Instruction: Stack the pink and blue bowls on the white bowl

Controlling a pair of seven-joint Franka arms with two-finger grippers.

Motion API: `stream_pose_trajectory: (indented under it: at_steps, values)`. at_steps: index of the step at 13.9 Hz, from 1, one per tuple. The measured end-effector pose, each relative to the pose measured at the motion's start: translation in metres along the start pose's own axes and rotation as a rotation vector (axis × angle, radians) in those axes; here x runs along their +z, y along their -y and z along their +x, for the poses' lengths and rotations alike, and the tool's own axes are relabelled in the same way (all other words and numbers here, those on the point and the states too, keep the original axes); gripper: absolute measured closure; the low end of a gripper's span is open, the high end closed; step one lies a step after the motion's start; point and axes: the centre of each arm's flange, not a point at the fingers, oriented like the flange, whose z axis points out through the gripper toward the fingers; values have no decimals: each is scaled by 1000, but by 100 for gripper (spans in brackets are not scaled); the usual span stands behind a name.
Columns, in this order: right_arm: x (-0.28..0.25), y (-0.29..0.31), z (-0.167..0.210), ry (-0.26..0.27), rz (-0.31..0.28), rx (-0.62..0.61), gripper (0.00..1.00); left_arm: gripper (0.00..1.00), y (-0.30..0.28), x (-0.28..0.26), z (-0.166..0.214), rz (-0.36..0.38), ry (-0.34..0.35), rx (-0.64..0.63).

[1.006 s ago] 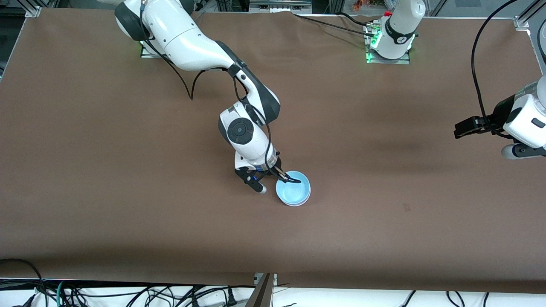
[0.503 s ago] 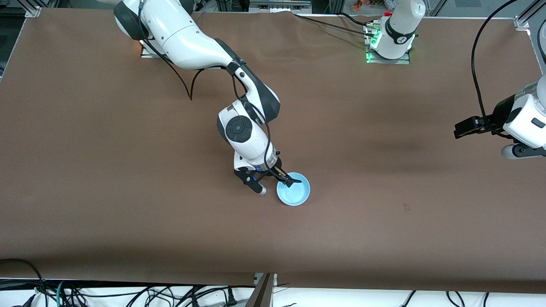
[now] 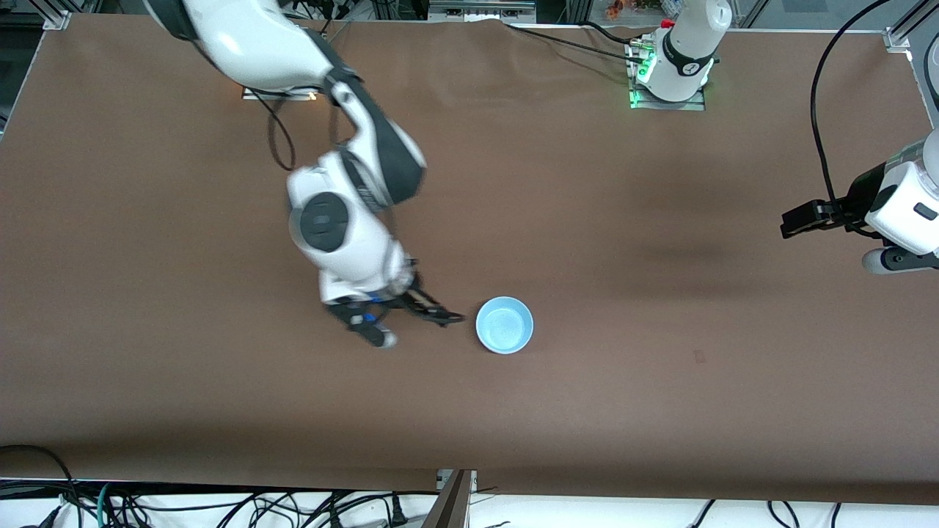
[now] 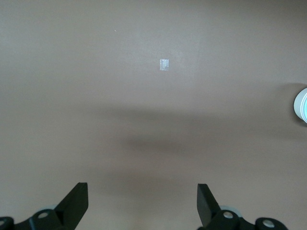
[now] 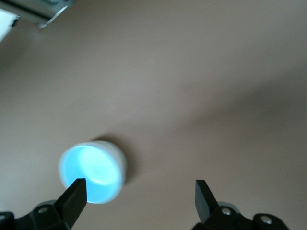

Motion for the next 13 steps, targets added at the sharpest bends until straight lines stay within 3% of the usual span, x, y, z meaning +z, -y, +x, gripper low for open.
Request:
stream_pose_trajectory:
  at_steps: [4,8,10,13]
  values:
    - [-113,-97,40,55,-114,-210,0,0,0,1,0,0,2,1]
    - [-219,-189,44,74,-113,-360,0,0,-1,2,0,0,3,2]
    - [-246,-236,46,79,-97,-413,0,0,-3,2,0,0,3,5]
    - [-251,-270,43,76,-163,-479,0,0,-4,2,0,0,3,7]
